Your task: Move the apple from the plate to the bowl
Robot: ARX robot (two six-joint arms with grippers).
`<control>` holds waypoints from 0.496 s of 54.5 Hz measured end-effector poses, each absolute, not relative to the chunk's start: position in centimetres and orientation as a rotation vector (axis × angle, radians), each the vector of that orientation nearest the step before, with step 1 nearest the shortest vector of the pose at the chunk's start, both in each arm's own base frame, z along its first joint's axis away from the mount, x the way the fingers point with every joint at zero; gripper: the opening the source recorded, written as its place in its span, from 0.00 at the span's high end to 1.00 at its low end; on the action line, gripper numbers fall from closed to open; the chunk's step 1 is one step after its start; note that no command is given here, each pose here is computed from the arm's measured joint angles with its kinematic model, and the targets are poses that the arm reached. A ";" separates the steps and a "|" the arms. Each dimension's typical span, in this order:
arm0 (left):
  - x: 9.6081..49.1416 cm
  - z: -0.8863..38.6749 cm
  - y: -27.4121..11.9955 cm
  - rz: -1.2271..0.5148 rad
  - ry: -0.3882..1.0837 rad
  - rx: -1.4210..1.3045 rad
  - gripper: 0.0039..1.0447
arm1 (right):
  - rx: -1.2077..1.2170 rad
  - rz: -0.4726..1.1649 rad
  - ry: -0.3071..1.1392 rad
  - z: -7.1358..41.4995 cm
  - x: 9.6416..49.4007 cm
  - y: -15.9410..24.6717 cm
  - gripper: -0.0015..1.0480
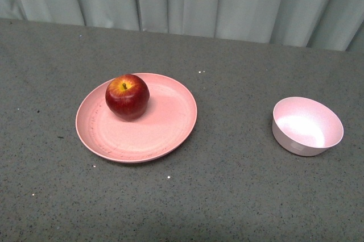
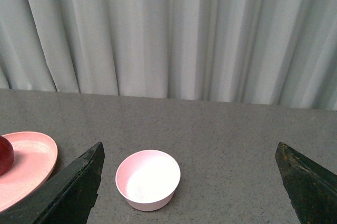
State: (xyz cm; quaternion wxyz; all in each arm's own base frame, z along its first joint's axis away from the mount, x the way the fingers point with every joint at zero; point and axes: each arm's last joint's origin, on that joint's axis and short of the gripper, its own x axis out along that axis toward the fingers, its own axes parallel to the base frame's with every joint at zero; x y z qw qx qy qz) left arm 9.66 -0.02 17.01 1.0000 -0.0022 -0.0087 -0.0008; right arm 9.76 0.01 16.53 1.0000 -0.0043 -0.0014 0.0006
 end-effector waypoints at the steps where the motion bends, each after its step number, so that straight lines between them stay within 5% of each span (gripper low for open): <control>1: 9.7 17.0 0.0 -0.002 -0.017 -0.004 0.06 | -0.009 0.001 -0.003 16.5 9.8 0.0 0.09; 27: 9.7 17.0 0.0 -0.002 -0.017 -0.004 0.06 | -0.009 0.001 -0.003 16.5 9.8 0.0 0.09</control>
